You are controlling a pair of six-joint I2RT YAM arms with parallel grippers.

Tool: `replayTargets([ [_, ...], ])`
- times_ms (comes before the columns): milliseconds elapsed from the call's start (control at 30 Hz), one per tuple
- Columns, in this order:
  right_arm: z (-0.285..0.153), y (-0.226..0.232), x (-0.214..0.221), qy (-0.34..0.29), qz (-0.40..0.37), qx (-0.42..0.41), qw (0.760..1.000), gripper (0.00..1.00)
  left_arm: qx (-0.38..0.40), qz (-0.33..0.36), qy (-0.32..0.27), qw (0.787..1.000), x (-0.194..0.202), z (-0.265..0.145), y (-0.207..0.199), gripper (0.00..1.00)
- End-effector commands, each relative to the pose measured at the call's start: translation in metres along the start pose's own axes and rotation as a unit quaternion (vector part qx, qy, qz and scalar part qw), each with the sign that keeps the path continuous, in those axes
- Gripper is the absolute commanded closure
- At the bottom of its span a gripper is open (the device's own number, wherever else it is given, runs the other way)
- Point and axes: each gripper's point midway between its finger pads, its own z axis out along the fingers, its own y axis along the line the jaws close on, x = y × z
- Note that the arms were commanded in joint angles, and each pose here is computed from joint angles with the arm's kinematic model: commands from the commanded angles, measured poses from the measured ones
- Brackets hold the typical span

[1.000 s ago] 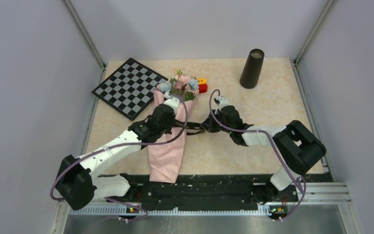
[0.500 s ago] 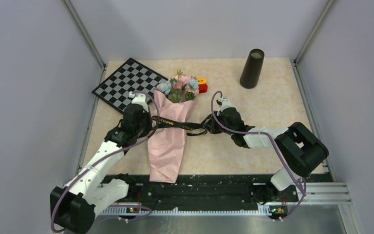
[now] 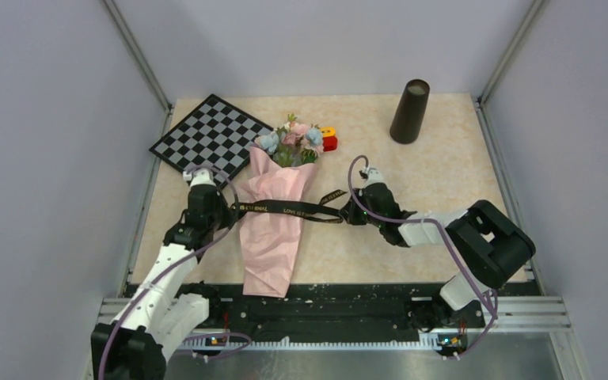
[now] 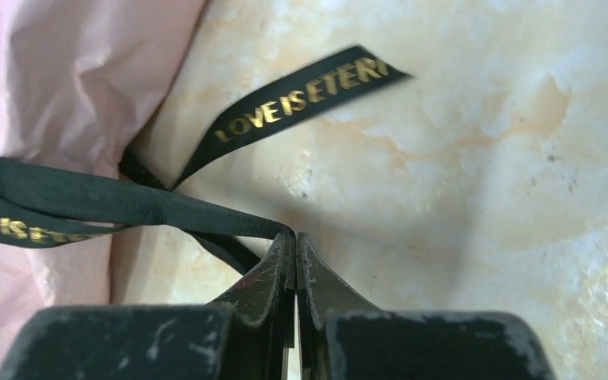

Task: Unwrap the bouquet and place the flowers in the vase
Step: Untie the ribbon from the wrapping paper.

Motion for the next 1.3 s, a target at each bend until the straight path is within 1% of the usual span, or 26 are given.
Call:
replayTargets([
  [0,-0.006,0.008,-0.013,-0.033,0.021,-0.007,0.999,1.0,-0.03,-0.068,-0.04,0.996,-0.006,0.005,0.019,1.0],
  [133,-0.008,0.007,-0.011,-0.032,0.025,-0.006,0.999,1.0,-0.049,-0.108,-0.047,0.992,0.002,0.011,0.037,1.0],
  [267,-0.011,0.01,-0.016,-0.037,0.021,-0.009,0.999,0.99,-0.042,-0.148,-0.04,0.987,0.009,0.016,0.046,1.0],
  [300,-0.012,0.012,-0.019,-0.037,0.017,-0.011,0.999,0.89,-0.049,-0.161,-0.04,0.985,0.01,0.018,0.052,1.0],
  [400,-0.02,0.025,-0.034,-0.047,-0.003,-0.028,0.998,0.52,-0.058,-0.185,-0.043,0.98,0.012,0.02,0.064,1.0],
  [433,-0.023,0.03,-0.04,-0.053,-0.012,-0.035,0.998,0.46,-0.056,-0.192,-0.042,0.979,0.013,0.021,0.066,1.0],
  [500,-0.03,0.051,-0.051,-0.051,-0.047,-0.073,0.995,0.39,-0.049,-0.203,-0.037,0.977,0.016,0.024,0.069,1.0],
  [567,-0.034,0.072,-0.064,-0.049,-0.088,-0.111,0.989,0.37,-0.038,-0.211,-0.028,0.976,0.018,0.027,0.068,1.0],
  [667,-0.036,0.102,-0.076,-0.046,-0.13,-0.17,0.976,0.37,-0.027,-0.228,-0.02,0.973,0.016,0.031,0.07,1.0],
  [733,-0.034,0.125,-0.076,-0.033,-0.161,-0.213,0.963,0.37,-0.025,-0.237,-0.018,0.971,0.014,0.032,0.074,1.0],
  [800,-0.029,0.148,-0.074,-0.02,-0.201,-0.236,0.95,0.37,-0.029,-0.245,-0.023,0.969,0.01,0.032,0.079,1.0],
  [833,-0.024,0.157,-0.072,-0.014,-0.227,-0.239,0.944,0.37,-0.03,-0.249,-0.027,0.968,0.007,0.032,0.082,1.0],
  [867,-0.016,0.161,-0.063,0.005,-0.244,-0.236,0.941,0.37,-0.031,-0.253,-0.03,0.966,0.005,0.032,0.085,1.0],
  [933,-0.005,0.177,-0.056,0.018,-0.271,-0.243,0.931,0.38,-0.032,-0.259,-0.035,0.965,0.001,0.031,0.09,1.0],
  [1100,0.019,0.2,-0.044,0.034,-0.297,-0.266,0.916,0.38,-0.033,-0.272,-0.038,0.961,-0.004,0.032,0.096,1.0],
  [1267,0.04,0.203,-0.028,0.057,-0.322,-0.264,0.907,0.38,-0.045,-0.268,-0.04,0.961,-0.003,0.031,0.102,1.0],
])
